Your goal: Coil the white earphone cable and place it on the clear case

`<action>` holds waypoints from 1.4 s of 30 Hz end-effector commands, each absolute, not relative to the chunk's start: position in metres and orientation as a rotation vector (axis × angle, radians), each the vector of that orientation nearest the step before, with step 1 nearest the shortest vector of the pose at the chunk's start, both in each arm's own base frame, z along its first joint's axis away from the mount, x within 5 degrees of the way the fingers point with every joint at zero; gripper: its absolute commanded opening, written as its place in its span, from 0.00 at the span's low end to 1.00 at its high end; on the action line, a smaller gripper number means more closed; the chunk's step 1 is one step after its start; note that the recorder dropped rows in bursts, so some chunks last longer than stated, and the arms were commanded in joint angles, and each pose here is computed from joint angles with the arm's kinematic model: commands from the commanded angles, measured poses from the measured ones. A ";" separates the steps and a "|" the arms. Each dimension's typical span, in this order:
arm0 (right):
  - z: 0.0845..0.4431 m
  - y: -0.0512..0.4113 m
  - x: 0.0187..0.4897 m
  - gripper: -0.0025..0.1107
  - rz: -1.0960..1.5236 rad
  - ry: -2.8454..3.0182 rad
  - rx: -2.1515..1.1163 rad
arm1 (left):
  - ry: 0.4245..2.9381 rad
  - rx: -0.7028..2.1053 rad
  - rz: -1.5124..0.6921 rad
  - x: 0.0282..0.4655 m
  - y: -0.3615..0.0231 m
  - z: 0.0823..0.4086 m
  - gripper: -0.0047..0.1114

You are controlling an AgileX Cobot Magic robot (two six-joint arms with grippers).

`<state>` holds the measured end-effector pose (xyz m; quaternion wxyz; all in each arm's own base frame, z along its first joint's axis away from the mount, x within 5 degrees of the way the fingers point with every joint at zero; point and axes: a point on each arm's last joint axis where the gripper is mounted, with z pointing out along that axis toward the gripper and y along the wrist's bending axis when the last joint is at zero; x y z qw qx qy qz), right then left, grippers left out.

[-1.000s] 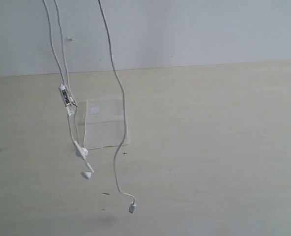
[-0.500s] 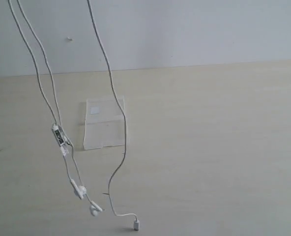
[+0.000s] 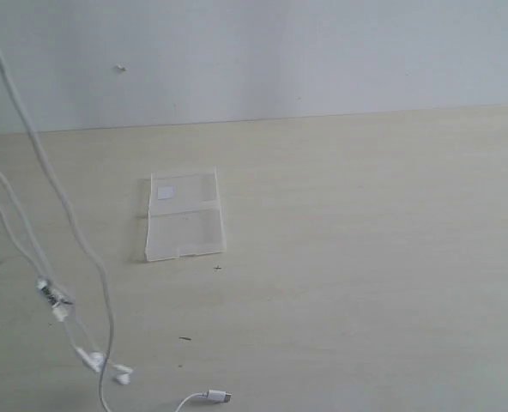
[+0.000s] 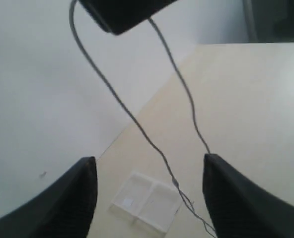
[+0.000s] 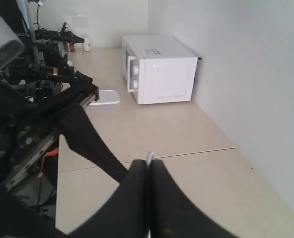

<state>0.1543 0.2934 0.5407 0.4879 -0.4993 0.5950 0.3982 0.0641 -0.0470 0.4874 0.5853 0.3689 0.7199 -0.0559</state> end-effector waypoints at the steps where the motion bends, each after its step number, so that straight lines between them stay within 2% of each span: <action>1: 0.543 0.297 0.154 0.02 0.997 1.400 -1.211 | 1.694 0.815 -0.078 0.077 -0.042 0.477 0.56; 4: 0.545 0.298 0.154 0.02 1.004 1.388 -1.202 | 1.692 0.817 -0.119 0.081 -0.045 0.471 0.56; 12: 0.542 0.297 0.152 0.02 0.999 1.404 -1.239 | 1.565 0.774 -0.222 0.086 -0.052 0.482 0.56; 22: 0.539 0.297 0.148 0.02 1.017 1.398 -1.301 | 1.511 0.731 -0.212 0.093 -0.051 0.488 0.55; 29: 0.539 0.297 0.146 0.02 1.025 1.387 -1.312 | 1.483 0.707 -0.304 0.098 -0.056 0.491 0.36; 39: 0.538 0.297 0.146 0.02 1.023 1.391 -1.327 | 1.493 0.702 -0.318 0.111 -0.057 0.490 0.33; 42: 0.538 0.297 0.146 0.02 1.021 1.392 -1.327 | 1.465 0.682 -0.295 0.107 -0.055 0.493 0.19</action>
